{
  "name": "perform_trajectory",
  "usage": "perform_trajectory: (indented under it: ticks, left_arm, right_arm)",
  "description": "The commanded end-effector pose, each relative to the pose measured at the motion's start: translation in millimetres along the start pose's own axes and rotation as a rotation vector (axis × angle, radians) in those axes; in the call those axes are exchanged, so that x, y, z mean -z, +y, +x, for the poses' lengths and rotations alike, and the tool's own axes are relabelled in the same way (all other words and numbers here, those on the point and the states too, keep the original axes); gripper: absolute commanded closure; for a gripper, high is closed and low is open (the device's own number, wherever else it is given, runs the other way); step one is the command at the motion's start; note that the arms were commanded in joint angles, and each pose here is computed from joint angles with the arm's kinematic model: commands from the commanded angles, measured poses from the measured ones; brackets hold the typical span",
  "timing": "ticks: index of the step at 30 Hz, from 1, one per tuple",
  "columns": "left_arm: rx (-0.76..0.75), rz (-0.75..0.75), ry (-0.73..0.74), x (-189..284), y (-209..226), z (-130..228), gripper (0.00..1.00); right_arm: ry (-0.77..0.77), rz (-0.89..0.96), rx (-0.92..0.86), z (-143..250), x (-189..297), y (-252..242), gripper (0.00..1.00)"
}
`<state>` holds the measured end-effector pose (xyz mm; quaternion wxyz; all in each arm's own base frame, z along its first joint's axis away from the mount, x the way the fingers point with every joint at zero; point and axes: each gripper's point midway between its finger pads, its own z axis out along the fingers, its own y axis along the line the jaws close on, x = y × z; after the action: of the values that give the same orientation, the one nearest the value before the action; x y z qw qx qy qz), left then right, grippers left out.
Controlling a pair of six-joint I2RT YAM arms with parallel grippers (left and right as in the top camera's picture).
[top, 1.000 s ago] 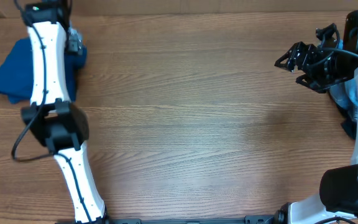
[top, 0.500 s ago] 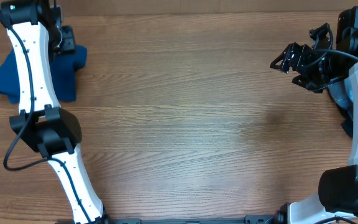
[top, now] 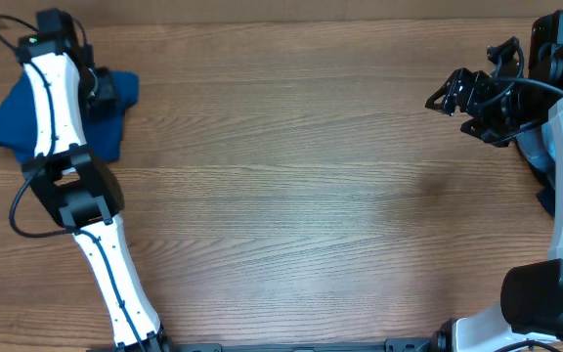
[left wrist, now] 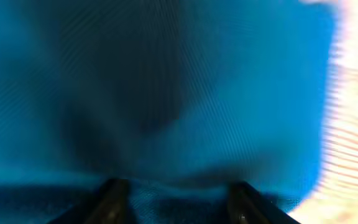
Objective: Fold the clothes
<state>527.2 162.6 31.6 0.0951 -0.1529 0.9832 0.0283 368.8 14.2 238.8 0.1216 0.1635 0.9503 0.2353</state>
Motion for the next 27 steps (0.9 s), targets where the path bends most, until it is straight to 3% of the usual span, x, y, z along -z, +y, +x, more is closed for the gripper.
perform_trajectory:
  ticks: [1,8,18,27]
  left_arm:
    - [-0.010,-0.082,0.098,-47,12,21,0.44]
    - [0.056,-0.126,0.056,-57,58,11,0.36]
    - [0.115,-0.199,0.021,-56,129,9,0.32]
    - [0.159,-0.144,-0.072,-7,130,-14,0.28]
  right_arm:
    - [-0.030,-0.002,0.029,-2,10,7,0.13]
    - [-0.023,-0.001,0.025,0,10,7,0.13]
    - [0.003,0.005,0.007,6,10,5,0.13]
    - [0.018,0.009,0.000,10,10,4,0.13]
